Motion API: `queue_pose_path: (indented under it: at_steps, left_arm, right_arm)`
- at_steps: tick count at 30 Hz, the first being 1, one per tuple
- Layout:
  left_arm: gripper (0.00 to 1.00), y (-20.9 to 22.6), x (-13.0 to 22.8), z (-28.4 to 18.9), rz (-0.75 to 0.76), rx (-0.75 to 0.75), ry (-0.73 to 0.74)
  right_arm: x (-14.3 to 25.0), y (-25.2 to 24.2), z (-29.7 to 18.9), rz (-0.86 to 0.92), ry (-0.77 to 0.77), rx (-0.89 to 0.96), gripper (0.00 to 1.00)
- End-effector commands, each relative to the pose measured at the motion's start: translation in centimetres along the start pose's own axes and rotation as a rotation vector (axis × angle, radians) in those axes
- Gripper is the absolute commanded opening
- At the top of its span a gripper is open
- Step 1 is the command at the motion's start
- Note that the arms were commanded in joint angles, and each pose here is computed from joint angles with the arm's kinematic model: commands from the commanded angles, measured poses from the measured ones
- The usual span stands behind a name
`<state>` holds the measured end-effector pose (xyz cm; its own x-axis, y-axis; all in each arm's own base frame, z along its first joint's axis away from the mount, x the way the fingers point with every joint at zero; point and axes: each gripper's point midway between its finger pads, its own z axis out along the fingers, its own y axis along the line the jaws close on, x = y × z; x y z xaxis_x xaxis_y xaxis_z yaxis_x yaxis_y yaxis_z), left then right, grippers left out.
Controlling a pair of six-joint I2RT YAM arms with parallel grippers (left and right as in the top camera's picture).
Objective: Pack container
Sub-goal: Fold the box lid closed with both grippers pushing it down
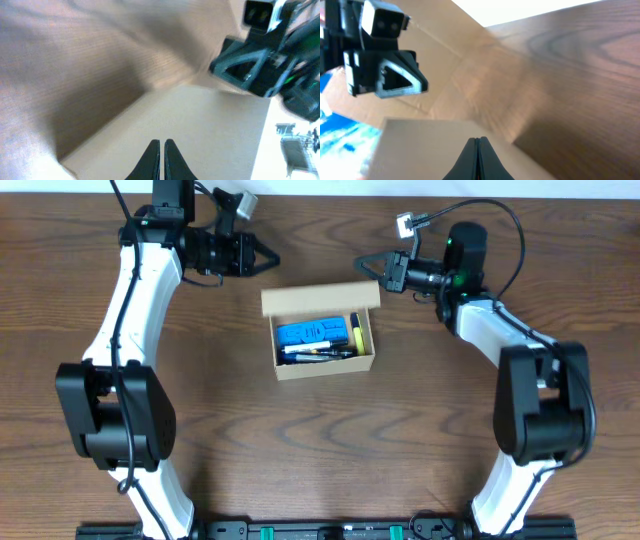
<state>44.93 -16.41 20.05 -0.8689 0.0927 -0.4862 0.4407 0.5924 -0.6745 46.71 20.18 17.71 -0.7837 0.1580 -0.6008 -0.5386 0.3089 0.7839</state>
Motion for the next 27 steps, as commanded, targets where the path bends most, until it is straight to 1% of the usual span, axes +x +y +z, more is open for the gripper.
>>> queue_pose_path:
  at_steps: [1,4,8,12,17,22,27]
  left_arm:
    - [0.06,-1.3,1.4,0.5,0.129,-0.052,0.068]
    - [0.06,-1.8,4.2,1.3,0.123,-0.103,0.182]
    - [0.06,-3.2,8.2,2.6,0.136,-0.114,0.346]
    - [0.06,-3.4,10.8,3.6,0.135,-0.159,0.444]
    - [0.05,-3.0,13.5,4.8,0.082,-0.164,0.509]
    - [0.06,-1.7,15.1,5.7,0.033,-0.173,0.521]
    - [0.06,-1.3,15.8,6.0,0.026,-0.173,0.529]
  right_arm:
    - [-0.2,3.6,-0.6,-0.119,0.032,-0.013,0.01]
    - [2.1,3.5,-1.0,-0.102,0.103,0.123,0.02]
    - [6.7,2.5,-2.5,-0.081,0.252,0.43,0.01]
    - [9.8,2.1,-3.9,-0.081,0.362,0.648,0.01]
    - [12.7,1.6,-4.2,-0.074,0.461,0.748,0.01]
    - [13.7,0.5,-4.6,-0.054,0.466,0.779,0.02]
    - [14.7,-0.1,-4.9,-0.042,0.474,0.783,0.01]
